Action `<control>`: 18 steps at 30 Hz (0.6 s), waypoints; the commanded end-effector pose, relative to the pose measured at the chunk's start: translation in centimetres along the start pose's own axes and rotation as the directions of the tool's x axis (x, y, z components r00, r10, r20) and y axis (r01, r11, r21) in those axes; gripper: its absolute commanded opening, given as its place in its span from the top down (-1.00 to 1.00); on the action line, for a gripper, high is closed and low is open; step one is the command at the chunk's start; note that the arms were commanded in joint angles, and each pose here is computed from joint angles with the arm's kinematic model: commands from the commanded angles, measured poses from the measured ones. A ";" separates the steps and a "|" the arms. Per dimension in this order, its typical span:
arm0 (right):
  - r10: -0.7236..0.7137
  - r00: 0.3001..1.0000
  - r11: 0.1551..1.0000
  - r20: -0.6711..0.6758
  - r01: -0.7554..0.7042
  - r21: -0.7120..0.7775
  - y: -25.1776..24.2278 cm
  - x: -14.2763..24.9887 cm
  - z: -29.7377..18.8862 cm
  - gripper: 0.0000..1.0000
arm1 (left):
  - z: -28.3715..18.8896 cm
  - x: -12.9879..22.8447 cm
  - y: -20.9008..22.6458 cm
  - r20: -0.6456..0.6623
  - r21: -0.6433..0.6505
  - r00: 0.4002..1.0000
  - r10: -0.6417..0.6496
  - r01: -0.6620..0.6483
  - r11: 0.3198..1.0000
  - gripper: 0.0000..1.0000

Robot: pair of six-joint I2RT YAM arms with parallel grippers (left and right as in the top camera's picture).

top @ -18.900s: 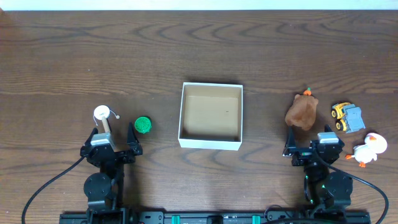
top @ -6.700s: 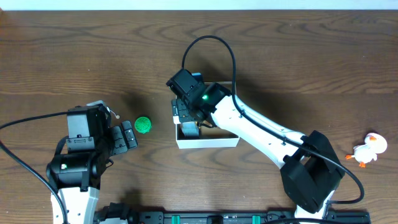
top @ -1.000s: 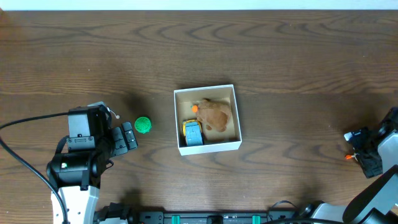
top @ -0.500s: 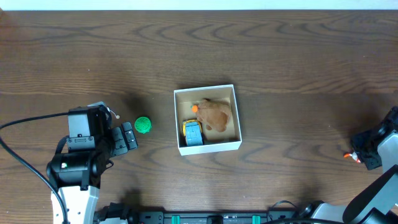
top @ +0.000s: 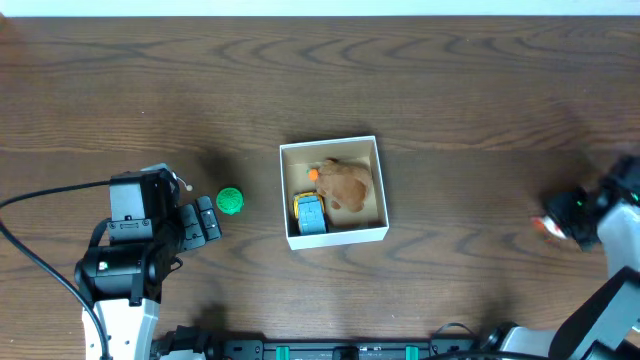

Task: Pack container
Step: 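Carry the duck with right gripper into the box's left corner, release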

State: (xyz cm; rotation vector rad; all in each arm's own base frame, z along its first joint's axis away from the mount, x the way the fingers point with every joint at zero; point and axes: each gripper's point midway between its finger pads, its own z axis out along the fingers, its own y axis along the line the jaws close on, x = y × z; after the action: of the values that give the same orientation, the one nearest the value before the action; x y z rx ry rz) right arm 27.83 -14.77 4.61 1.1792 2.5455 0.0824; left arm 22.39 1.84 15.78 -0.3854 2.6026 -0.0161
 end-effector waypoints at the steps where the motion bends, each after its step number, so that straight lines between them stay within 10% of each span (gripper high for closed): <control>1: -0.387 0.910 0.884 0.145 0.411 -0.222 9.6 -1.0 -5.1 0.97 | -0.4 -0.4 0.1 0.012 -0.003 1.000 -0.014 0.014 1.000 -0.96; 10: -0.875 0.227 0.173 0.429 0.972 -0.162 25.4 9.3 -13.5 0.97 | -0.4 -0.4 0.1 0.012 -0.003 1.000 -0.014 0.014 1.000 -0.96; 18: -0.854 0.043 -0.069 0.519 0.978 -0.195 31.0 19.6 -15.0 0.97 | -0.4 -0.4 0.1 0.012 -0.003 1.000 -0.014 0.014 1.000 -0.96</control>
State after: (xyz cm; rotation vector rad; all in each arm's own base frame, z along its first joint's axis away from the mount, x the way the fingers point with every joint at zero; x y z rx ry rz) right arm 34.43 18.98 19.58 -0.8831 2.2554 0.2474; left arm 22.39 1.84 15.78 -0.3854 2.6026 -0.0161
